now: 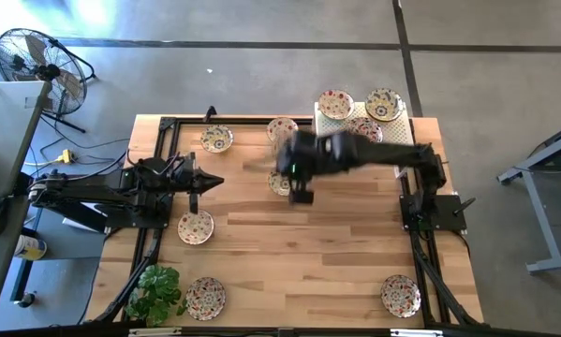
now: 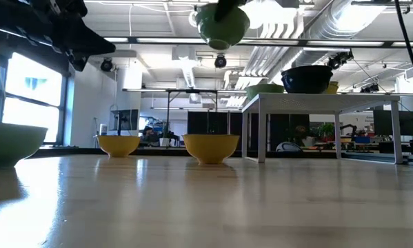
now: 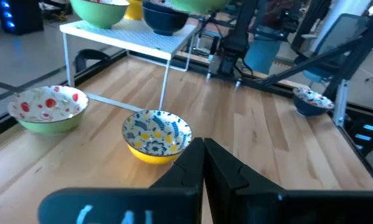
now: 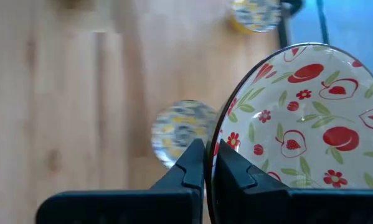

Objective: Pick & Place Mini bowls
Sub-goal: Stack the green patterned bowl on top of the green bowl on the shelf

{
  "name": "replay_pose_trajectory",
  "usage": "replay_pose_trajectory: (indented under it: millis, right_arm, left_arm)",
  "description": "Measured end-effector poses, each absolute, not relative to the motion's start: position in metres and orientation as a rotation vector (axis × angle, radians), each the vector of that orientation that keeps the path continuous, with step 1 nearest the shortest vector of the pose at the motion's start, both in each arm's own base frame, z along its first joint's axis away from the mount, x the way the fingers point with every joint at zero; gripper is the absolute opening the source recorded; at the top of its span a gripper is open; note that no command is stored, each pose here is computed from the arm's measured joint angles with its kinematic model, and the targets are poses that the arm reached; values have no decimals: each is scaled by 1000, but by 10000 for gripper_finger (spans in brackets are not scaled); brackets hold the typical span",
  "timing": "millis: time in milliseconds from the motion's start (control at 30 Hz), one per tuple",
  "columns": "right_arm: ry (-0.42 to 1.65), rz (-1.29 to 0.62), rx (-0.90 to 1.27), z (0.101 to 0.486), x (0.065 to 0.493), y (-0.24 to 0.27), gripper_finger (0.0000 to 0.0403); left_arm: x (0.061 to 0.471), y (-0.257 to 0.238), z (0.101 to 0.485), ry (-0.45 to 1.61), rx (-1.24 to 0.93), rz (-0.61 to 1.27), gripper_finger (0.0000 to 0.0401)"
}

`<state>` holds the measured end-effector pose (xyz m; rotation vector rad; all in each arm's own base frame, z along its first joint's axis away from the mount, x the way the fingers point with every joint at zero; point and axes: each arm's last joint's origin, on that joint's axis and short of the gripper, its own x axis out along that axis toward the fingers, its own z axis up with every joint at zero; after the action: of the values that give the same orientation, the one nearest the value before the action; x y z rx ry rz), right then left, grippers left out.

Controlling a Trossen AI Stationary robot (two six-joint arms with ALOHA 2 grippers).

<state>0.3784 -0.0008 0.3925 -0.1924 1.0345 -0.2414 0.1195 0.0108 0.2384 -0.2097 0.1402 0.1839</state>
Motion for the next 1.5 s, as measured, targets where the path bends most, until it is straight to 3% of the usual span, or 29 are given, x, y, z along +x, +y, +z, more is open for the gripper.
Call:
replay_pose_trajectory:
  millis: [267,567,1300,1500]
  right_arm:
    - [1162,-435,-202,414,342,-110,9]
    - [1283,-547,-7,384,298,-214,12]
    - [1311,-537,142,344,300,-228,15]
    - [1282,-563,129,345,303,-228,44]
  left_arm:
    - [119,13,238,132,-203,262,1]
    - [118,15,237,141,-195,335,1]
    - [118,16,235,151,-187,391,1]
    - [118,17,235,150,-187,393,1]
